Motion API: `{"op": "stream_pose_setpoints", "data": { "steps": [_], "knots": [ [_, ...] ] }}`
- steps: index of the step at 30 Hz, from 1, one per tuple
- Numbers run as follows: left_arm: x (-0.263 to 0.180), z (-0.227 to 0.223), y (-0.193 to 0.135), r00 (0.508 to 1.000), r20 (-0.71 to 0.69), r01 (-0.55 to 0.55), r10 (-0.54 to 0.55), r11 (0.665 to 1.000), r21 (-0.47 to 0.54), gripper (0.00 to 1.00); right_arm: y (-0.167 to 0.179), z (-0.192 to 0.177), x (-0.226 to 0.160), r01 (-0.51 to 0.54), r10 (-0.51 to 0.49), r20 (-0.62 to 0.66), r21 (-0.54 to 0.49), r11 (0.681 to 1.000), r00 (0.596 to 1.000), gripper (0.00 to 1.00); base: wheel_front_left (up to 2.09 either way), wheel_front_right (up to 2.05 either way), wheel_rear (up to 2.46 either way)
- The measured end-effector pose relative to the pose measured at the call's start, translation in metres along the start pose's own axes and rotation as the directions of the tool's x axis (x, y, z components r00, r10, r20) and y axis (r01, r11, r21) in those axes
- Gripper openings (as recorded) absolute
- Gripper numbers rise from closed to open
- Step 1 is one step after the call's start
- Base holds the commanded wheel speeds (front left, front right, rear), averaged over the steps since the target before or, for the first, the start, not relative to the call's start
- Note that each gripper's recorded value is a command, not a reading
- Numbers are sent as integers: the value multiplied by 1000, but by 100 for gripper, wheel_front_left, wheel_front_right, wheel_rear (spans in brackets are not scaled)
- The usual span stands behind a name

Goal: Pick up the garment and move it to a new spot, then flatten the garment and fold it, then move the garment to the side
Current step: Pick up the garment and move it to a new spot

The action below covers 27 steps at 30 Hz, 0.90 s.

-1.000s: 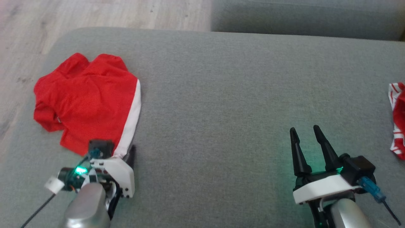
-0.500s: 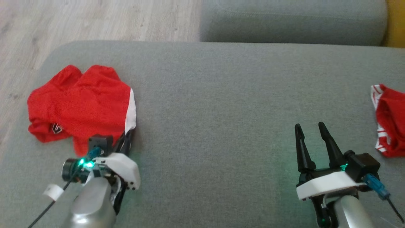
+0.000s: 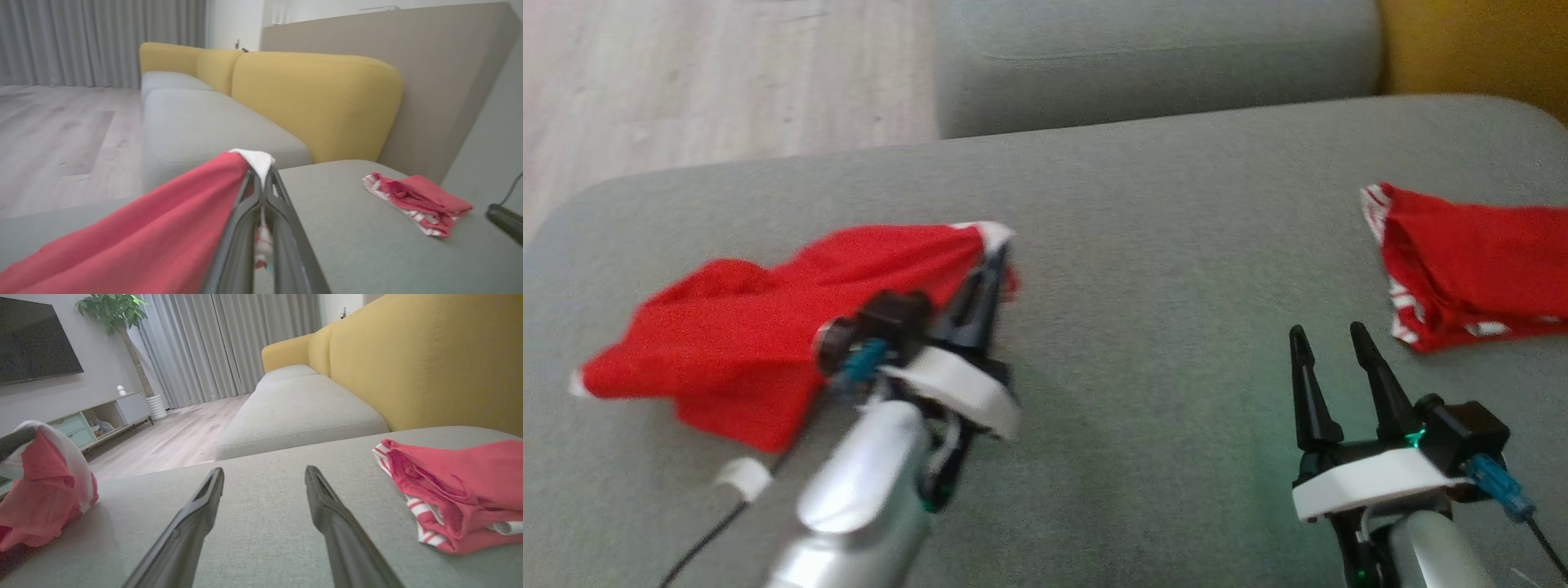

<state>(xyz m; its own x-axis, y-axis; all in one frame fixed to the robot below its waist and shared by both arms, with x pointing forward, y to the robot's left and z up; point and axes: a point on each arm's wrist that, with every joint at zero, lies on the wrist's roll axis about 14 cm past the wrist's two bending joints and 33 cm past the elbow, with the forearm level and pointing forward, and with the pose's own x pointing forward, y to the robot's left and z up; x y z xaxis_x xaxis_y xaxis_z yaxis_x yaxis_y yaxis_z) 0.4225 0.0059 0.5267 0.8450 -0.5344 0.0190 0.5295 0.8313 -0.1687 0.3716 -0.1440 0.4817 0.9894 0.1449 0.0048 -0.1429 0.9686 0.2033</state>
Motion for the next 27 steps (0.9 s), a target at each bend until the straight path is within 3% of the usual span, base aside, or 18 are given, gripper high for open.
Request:
{"op": "stream_pose_setpoints", "data": {
  "steps": [7, 16, 17, 18, 22, 27],
  "knots": [
    [28, 9, -100, 969, 14, 246, -245, 969, -23, 0, -32, 0, -17, 105, -105, 1, 0, 994, 994, 100, 0, 0, 0],
    [54, 9, -165, 906, 13, 422, -422, 903, -75, 0, -63, -7, -29, 207, -207, -29, -2, 978, 978, 100, 0, 0, 0],
    [55, 2, -170, 900, -5, 434, -436, 897, -80, 64, -65, -8, -29, 214, -214, -31, -4, 977, 976, 100, 0, 0, 0],
    [55, -4, -173, 895, -23, 443, -446, 893, -81, 100, -67, -8, -29, 219, -219, -33, -6, 976, 975, 100, 0, 0, 0],
    [53, -24, -177, 883, -75, 455, -463, 885, -100, 100, -71, -11, -28, 230, -230, -41, -8, 973, 972, 100, 0, 0, 0],
    [46, -44, -165, 891, -138, 422, -432, 901, -99, 100, -67, -9, -20, 213, -213, -34, 1, 977, 977, 100, 0, 0, 0]
  ]
}}
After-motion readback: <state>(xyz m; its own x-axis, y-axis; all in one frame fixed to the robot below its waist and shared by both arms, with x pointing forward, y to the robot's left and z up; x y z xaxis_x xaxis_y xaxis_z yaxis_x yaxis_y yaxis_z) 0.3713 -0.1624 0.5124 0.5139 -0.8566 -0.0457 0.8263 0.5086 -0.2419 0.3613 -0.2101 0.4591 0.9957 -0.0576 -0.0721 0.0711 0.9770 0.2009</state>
